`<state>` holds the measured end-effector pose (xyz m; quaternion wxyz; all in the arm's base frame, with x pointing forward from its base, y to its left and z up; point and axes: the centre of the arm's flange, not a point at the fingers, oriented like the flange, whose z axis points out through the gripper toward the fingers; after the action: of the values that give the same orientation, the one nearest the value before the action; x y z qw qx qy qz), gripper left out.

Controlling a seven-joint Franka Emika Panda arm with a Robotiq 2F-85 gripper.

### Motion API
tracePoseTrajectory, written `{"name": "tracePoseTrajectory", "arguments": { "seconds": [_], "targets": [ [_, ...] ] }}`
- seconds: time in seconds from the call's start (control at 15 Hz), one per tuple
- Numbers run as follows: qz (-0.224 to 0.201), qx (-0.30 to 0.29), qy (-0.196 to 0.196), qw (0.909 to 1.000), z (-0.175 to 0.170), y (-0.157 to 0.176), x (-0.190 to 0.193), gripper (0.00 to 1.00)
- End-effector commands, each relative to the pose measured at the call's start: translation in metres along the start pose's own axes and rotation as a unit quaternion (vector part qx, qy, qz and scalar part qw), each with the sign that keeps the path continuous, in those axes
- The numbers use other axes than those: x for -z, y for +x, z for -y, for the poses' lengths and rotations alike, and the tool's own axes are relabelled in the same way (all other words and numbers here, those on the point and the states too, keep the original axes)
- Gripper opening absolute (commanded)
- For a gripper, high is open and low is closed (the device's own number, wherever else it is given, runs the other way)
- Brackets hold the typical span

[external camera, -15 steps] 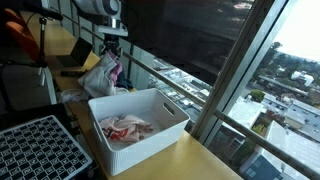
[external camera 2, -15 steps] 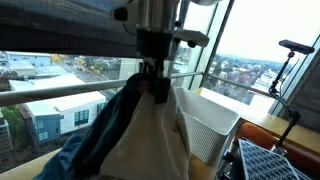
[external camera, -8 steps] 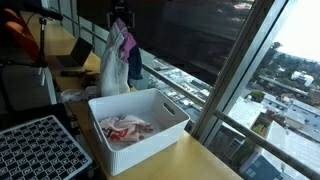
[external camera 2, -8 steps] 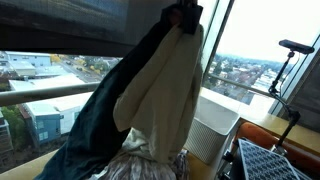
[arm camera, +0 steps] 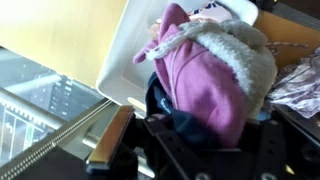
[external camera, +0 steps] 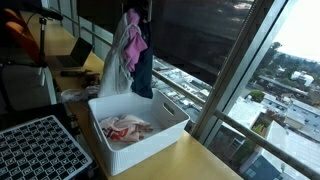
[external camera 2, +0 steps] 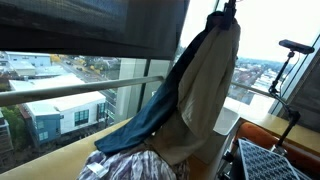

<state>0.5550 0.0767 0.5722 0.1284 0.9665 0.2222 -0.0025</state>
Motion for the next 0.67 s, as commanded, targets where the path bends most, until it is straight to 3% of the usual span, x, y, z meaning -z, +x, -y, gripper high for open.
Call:
{"name": "tracePoseTrajectory", "arguments": {
  "seconds": [0.0, 0.4, 0.47, 0.53, 0.6],
  "targets": [
    [-0.003, -0.068, 0.029, 0.9973, -0.021, -0.033, -0.054, 0.0],
    [0.024, -0.107, 0.057, 0.9924, -0.032, -0.031, -0.211, 0.0],
    [0.037, -0.11, 0.058, 0.9915, -0.035, -0.03, -0.239, 0.07],
    [0.048, -0.114, 0.058, 0.9907, -0.034, -0.029, -0.263, 0.27],
    [0.056, -0.108, 0.061, 0.9907, -0.031, -0.027, -0.28, 0.33]
  ]
}}
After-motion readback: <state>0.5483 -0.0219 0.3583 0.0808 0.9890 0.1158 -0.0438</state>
